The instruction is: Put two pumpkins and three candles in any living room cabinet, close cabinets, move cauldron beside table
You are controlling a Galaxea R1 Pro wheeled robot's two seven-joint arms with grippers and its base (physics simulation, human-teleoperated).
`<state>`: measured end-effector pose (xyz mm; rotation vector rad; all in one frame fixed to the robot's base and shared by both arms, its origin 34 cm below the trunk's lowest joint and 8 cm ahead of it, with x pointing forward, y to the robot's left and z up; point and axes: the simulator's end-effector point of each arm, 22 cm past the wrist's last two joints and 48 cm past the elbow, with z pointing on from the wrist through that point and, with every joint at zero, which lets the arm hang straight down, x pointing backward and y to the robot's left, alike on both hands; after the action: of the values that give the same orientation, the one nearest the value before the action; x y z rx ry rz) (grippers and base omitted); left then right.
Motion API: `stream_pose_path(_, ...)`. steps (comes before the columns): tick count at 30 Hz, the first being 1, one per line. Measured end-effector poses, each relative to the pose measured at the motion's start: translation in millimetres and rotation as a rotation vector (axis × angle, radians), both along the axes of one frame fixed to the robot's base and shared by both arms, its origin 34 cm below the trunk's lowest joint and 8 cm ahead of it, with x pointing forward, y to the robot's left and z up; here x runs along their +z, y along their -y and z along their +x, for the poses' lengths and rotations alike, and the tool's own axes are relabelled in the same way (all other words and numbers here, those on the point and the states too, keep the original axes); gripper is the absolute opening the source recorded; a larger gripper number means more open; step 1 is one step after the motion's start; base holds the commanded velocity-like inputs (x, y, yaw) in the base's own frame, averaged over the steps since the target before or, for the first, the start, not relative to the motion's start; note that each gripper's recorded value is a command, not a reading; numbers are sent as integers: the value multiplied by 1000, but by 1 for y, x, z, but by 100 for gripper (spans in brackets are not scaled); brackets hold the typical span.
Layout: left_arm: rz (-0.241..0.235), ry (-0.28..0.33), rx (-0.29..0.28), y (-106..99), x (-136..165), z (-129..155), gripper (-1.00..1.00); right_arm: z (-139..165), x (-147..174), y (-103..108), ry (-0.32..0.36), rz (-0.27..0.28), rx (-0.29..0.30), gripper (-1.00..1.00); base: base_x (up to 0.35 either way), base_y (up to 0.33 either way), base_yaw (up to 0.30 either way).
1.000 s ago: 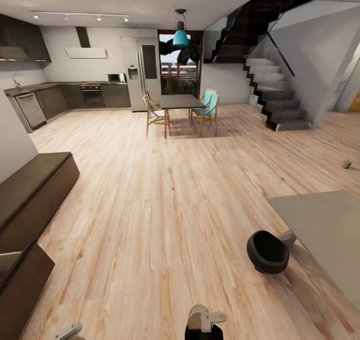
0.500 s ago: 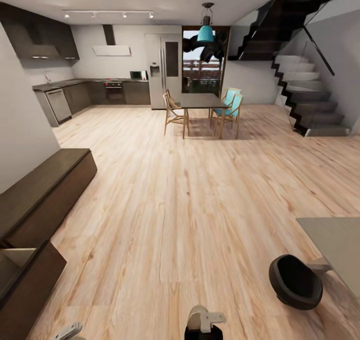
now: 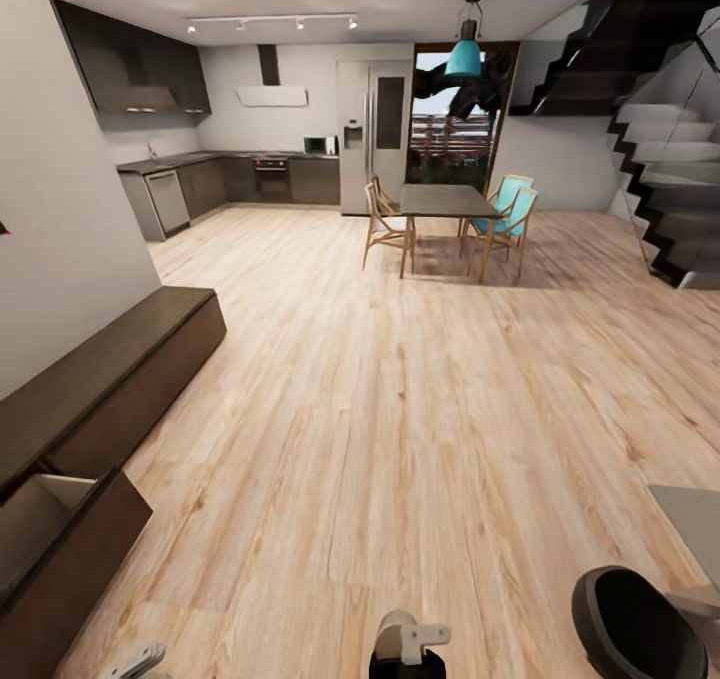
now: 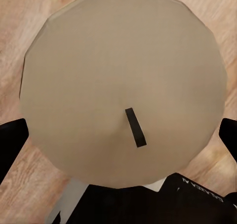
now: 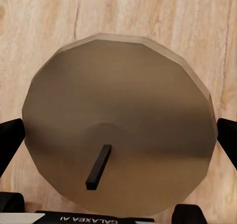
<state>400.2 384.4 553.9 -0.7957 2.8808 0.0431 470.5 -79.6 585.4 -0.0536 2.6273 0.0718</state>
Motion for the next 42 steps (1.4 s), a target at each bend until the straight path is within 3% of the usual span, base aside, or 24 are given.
stream_pose_path(13, -1, -8, 3, 0, 11, -4, -100, -3, 10, 0, -7, 2, 1, -100, 3, -3, 247)
stream_pose_path(30, -1, -12, 0, 0, 32, -7, -100, -4, 31, 5, -14, 8, -18, -100, 0, 0, 22)
stream_pose_path(42, 3, -9, -2, 0, 32, -6, -100, -6, 31, 2, -12, 0, -2, -100, 93, -79, 273)
